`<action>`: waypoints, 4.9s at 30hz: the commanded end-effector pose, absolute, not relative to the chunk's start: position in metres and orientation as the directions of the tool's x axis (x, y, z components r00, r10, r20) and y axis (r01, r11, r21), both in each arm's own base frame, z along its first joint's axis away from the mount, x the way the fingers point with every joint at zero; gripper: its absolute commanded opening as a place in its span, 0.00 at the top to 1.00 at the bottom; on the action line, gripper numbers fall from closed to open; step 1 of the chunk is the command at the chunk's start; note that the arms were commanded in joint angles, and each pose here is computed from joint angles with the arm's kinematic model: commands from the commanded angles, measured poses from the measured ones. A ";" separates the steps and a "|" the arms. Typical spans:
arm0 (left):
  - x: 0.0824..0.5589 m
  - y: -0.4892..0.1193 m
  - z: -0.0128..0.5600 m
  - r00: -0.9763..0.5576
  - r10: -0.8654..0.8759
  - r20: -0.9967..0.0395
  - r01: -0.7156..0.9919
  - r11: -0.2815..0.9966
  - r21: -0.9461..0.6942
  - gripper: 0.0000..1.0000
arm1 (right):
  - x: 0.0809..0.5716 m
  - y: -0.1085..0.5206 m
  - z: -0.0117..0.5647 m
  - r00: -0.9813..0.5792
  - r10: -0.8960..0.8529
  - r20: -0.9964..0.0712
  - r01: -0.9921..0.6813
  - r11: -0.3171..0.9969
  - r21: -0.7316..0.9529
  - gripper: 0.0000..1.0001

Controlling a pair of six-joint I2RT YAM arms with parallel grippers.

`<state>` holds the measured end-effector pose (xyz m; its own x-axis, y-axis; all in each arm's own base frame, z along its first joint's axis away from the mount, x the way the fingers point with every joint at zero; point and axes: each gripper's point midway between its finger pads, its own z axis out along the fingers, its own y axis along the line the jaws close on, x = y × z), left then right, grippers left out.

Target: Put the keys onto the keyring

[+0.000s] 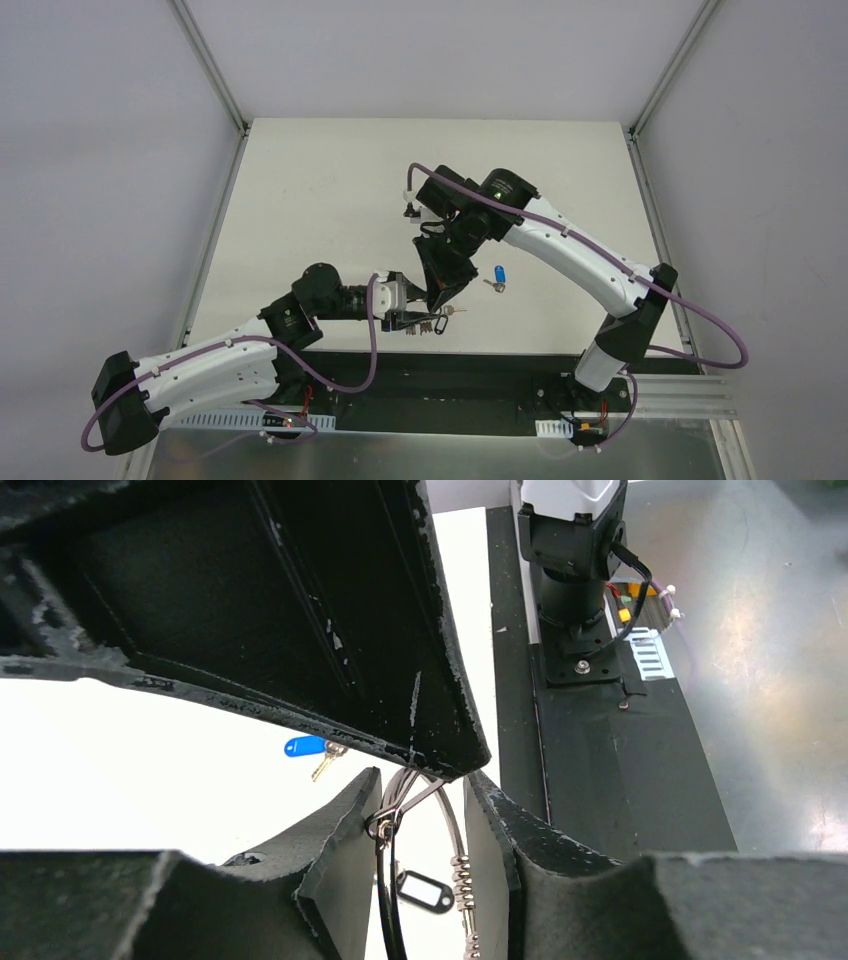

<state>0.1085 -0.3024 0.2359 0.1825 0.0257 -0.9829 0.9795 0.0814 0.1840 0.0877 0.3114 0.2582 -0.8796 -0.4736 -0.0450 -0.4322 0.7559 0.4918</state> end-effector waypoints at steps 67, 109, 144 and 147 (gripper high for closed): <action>0.134 -0.285 0.289 -0.169 -0.155 -0.973 0.916 0.339 -0.213 1.00 | 0.121 0.331 0.313 -0.737 -0.195 -0.647 -0.638 0.518 0.571 0.65; 0.140 -0.277 0.280 -0.219 -0.210 -0.953 0.877 0.386 -0.286 0.01 | 0.121 0.323 0.330 -0.755 -0.181 -0.631 -0.607 0.557 0.567 1.00; 0.170 -0.266 0.268 -0.004 0.009 -1.000 0.828 0.561 0.002 0.21 | 0.177 0.329 0.295 -0.824 -0.171 -0.540 -0.466 0.747 0.474 1.00; 0.171 -0.267 0.270 0.021 0.001 -1.000 0.828 0.560 0.018 0.25 | 0.176 0.331 0.295 -0.828 -0.173 -0.534 -0.466 0.742 0.481 1.00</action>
<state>0.1673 -0.2667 0.2441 -0.0656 0.0506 -0.9966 0.8341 0.5510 -0.0270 0.1743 0.3264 0.2740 -0.8332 -0.2057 -0.5132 -0.4650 0.7629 0.4492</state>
